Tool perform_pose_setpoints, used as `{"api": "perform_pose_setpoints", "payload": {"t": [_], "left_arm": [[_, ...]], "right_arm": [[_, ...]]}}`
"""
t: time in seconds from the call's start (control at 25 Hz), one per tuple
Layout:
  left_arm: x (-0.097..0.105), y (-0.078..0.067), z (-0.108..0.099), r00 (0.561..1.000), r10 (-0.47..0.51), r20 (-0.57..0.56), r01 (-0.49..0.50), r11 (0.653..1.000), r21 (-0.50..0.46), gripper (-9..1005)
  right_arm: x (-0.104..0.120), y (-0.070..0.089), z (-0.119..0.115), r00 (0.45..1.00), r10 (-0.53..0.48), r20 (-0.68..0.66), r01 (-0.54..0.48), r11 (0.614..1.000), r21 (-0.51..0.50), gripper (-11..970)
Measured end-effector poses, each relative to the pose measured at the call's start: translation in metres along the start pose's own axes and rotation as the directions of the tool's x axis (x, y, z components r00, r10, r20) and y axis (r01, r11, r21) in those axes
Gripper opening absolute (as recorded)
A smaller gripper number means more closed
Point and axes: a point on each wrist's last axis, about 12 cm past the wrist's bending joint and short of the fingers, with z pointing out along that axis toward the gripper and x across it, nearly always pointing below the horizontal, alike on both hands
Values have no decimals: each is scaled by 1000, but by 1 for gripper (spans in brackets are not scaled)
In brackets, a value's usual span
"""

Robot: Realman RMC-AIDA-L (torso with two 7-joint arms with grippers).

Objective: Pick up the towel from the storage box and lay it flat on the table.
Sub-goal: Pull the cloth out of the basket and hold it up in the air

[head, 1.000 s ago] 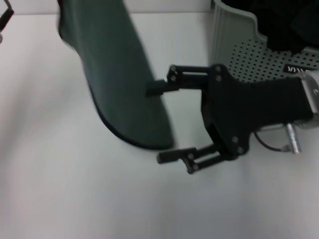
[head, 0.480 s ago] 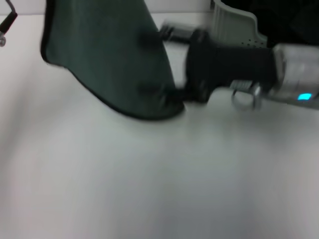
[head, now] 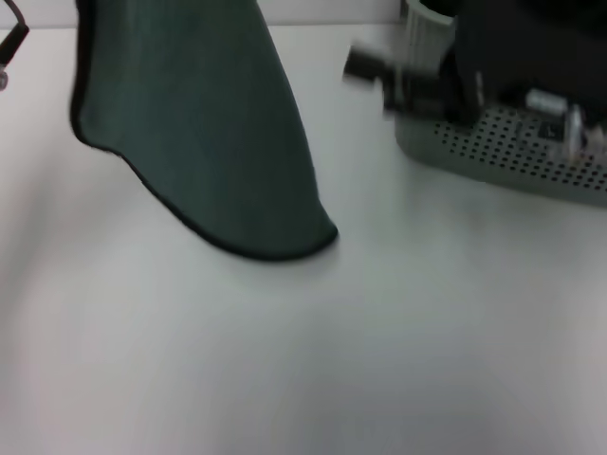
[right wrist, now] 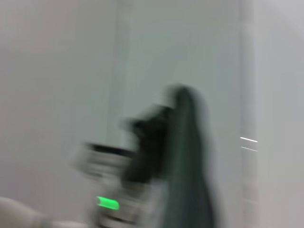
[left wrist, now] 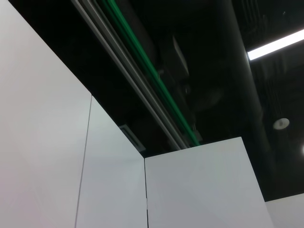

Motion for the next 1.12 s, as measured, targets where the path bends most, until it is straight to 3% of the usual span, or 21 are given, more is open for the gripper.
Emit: {"api": "perform_pose_setpoints", "payload": {"t": [0.2,0.36,0.84,1.12], "left_arm": [[1,0,1,1000,8,-2,-8,1000,-3,17],[4,1,0,1000,9,-3,-9,1000,-10,17],[9,-3,4,1000,-4,27,4,1000,-4,17],[7,-4,-1,999,-5,35,6,1000,-15,18]], "right_arm": [[1,35,19,996,88,23,-79,957,-281,811],[9,46,32,993,115,-19,-114,931,-346,811],[43,36,82,977,71,-201,-108,978,-181,811],[37,7,84,979,77,-189,-68,996,54,810]]}}
